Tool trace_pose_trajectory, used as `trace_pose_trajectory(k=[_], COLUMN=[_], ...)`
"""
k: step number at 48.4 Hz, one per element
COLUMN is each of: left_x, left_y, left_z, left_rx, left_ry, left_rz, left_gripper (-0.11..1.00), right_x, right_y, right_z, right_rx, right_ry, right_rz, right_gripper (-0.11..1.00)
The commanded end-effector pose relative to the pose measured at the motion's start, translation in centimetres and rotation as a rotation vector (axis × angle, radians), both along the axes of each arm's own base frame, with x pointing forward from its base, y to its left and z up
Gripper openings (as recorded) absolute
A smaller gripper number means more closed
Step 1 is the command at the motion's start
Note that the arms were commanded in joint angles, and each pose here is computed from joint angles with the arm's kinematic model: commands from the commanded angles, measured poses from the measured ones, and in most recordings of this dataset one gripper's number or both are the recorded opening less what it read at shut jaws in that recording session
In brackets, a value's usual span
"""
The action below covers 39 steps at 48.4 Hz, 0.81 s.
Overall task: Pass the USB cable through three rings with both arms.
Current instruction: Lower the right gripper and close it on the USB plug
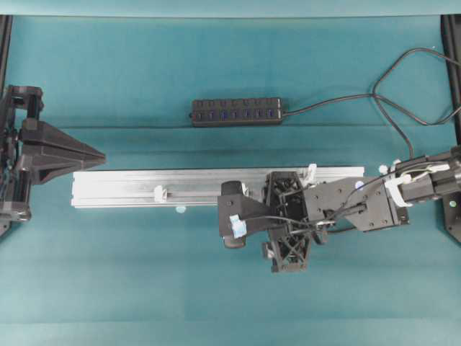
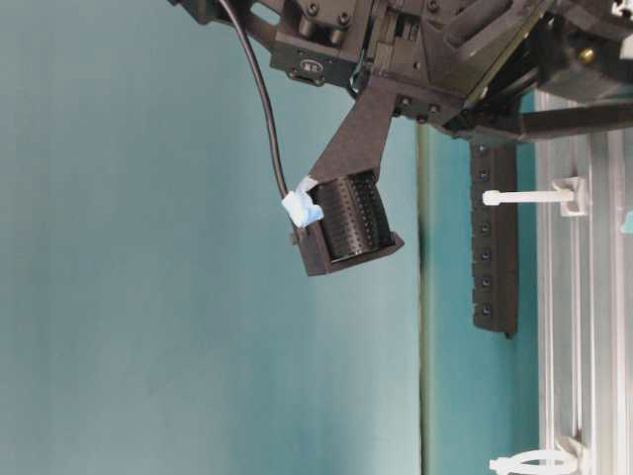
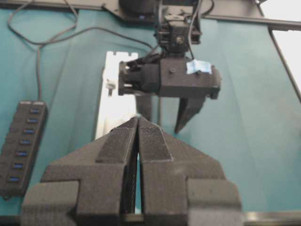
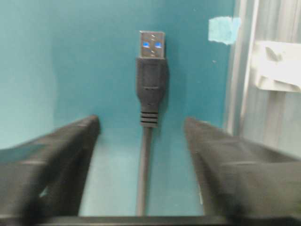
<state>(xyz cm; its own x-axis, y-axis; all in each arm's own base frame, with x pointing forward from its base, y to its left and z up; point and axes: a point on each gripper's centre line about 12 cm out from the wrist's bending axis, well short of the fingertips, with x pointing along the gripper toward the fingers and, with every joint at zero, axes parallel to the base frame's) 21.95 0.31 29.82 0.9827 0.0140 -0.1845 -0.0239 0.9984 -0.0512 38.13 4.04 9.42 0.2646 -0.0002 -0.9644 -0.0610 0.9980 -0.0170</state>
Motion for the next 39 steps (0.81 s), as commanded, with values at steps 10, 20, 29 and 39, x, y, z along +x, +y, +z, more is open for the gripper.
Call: trace_pose_trajectory(k=[10, 20, 29, 39], left_x=[0.12, 0.11, 0.12, 0.12], left_y=[0.04, 0.04, 0.04, 0.04], left_z=[0.54, 0.53, 0.54, 0.54], left_rx=[0.002, 0.003, 0.003, 0.002], left_ry=[-0.017, -0.015, -0.017, -0.017], left_rz=[0.001, 0.001, 0.001, 0.001], left_gripper=[0.03, 0.03, 0.03, 0.03], right_x=[0.00, 0.34, 0.35, 0.37], right_y=[-0.79, -1.05, -0.99, -0.81], right_z=[-0.16, -0.04, -0.03, 0.06], right_rx=[-0.004, 0.001, 0.007, 0.014], right_ry=[0.012, 0.003, 0.002, 0.001], right_rz=[-0.017, -0.036, -0.041, -0.044], right_gripper=[-0.05, -0.07, -0.07, -0.07])
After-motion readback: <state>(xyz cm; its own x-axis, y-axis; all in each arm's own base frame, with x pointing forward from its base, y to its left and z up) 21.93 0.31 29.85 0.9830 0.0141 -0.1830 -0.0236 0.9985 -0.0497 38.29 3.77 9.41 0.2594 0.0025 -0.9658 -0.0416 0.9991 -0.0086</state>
